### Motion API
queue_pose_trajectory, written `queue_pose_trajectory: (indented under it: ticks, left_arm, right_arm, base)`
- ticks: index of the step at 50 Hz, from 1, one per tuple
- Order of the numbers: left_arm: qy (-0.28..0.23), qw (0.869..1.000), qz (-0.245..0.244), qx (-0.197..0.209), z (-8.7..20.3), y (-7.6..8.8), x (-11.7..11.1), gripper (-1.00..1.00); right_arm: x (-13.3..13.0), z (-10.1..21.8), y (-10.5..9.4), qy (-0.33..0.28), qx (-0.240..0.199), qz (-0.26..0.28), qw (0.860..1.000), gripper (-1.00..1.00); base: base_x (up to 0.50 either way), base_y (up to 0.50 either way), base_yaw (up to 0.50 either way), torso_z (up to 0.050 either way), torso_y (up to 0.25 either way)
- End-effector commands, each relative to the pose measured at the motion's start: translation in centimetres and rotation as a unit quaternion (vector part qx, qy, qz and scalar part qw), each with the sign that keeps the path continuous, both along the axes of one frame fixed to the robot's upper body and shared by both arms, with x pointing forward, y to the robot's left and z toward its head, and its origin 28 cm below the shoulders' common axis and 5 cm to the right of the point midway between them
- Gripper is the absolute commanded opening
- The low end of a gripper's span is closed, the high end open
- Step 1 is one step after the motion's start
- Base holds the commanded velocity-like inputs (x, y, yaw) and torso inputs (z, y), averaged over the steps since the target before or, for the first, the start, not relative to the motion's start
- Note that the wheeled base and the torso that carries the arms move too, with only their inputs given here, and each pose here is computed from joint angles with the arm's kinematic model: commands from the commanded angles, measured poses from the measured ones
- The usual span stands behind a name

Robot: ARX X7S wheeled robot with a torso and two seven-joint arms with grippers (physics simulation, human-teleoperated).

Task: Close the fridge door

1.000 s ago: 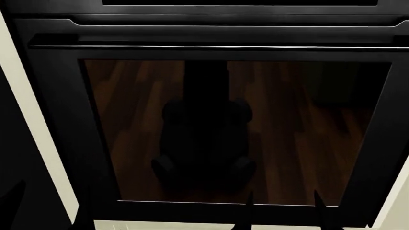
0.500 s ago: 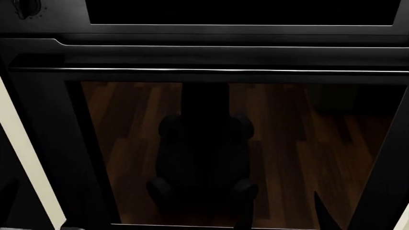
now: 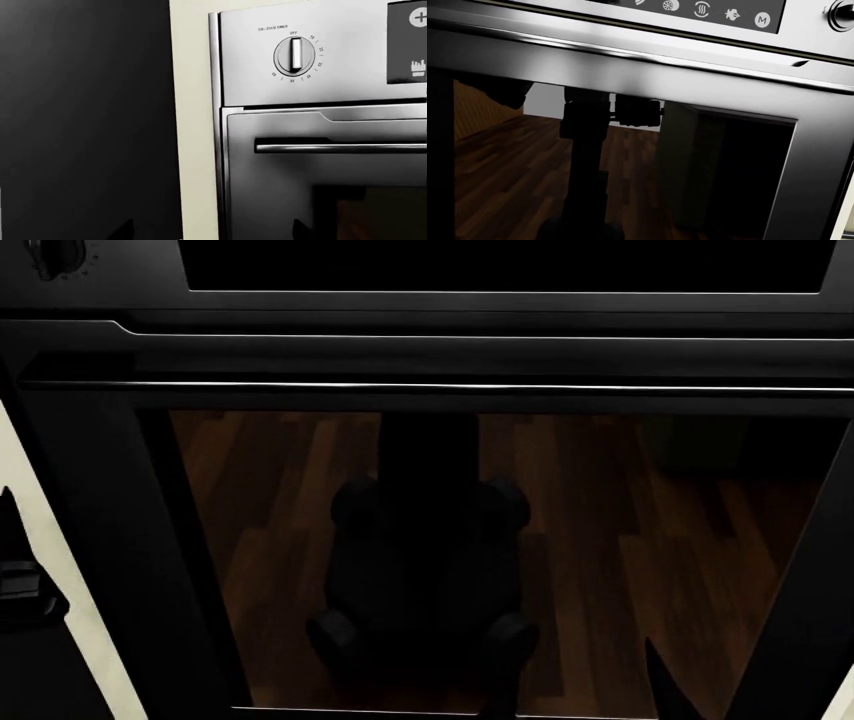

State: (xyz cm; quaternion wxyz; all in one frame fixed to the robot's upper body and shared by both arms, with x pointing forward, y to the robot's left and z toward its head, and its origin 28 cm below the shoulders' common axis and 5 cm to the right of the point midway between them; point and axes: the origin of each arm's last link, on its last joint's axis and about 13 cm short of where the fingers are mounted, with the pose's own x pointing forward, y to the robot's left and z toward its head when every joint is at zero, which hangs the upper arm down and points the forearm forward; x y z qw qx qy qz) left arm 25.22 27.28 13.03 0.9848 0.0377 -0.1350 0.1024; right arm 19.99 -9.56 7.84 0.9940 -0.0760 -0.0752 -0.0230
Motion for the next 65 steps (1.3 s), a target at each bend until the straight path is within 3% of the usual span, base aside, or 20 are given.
queue_pose_trajectory:
  ticks: [1, 11, 25, 32, 56, 61, 64, 65]
  left_arm:
    - [-0.019, 0.998, 0.055, -0.011, 2.2, 2.1, 1.8, 1.00]
    - [-0.037, 0.995, 0.088, -0.017, 4.4, 3.5, 3.5, 1.00]
    - [-0.034, 0.993, 0.111, -0.001, 5.1, 4.9, 4.5, 1.00]
    - [-0.034, 0.993, 0.109, 0.023, 6.2, 5.1, 6.1, 1.00]
    - [-0.026, 0.988, 0.150, 0.022, 8.7, 7.3, 11.0, 1.00]
    - [-0.017, 0.992, 0.123, 0.012, 7.4, 6.2, 9.0, 1.00]
    - [-0.029, 0.997, 0.076, 0.002, 6.5, 4.4, 5.2, 1.00]
    - [-0.015, 0.998, 0.059, -0.003, 5.4, 3.4, 2.8, 1.00]
  right_arm:
    - [0.1, 0.0, 0.0, -0.002, 0.001, -0.002, 1.000, 1.00]
    - [-0.2, -0.3, 0.0, 0.000, 0.003, -0.004, 1.000, 1.00]
    - [-0.4, -0.2, 0.0, 0.000, 0.005, -0.005, 1.000, 1.00]
    - [-0.4, -0.2, 0.0, -0.001, 0.004, -0.005, 1.000, 1.00]
    - [-0.3, -0.3, -0.2, -0.002, 0.003, -0.009, 1.000, 1.00]
    - [-0.3, -0.3, -0.2, -0.001, 0.003, -0.009, 1.000, 1.00]
    - [-0.4, -0.4, -0.2, 0.000, 0.001, -0.009, 1.000, 1.00]
    - [-0.4, -0.4, -0.3, 0.000, 0.001, -0.010, 1.000, 1.00]
  base:
    - [0.00, 0.00, 0.00, 0.000, 0.000]
    - [0.00, 0.00, 0.00, 0.000, 0.000]
    - [0.00, 0.00, 0.00, 0.000, 0.001]
    - [0.00, 0.00, 0.00, 0.000, 0.000]
    - [0.00, 0.00, 0.00, 0.000, 0.000]
    - [0.00, 0.00, 0.00, 0.000, 0.000]
    - [0.00, 0.00, 0.00, 0.000, 0.000]
    - [0.00, 0.00, 0.00, 0.000, 0.000]
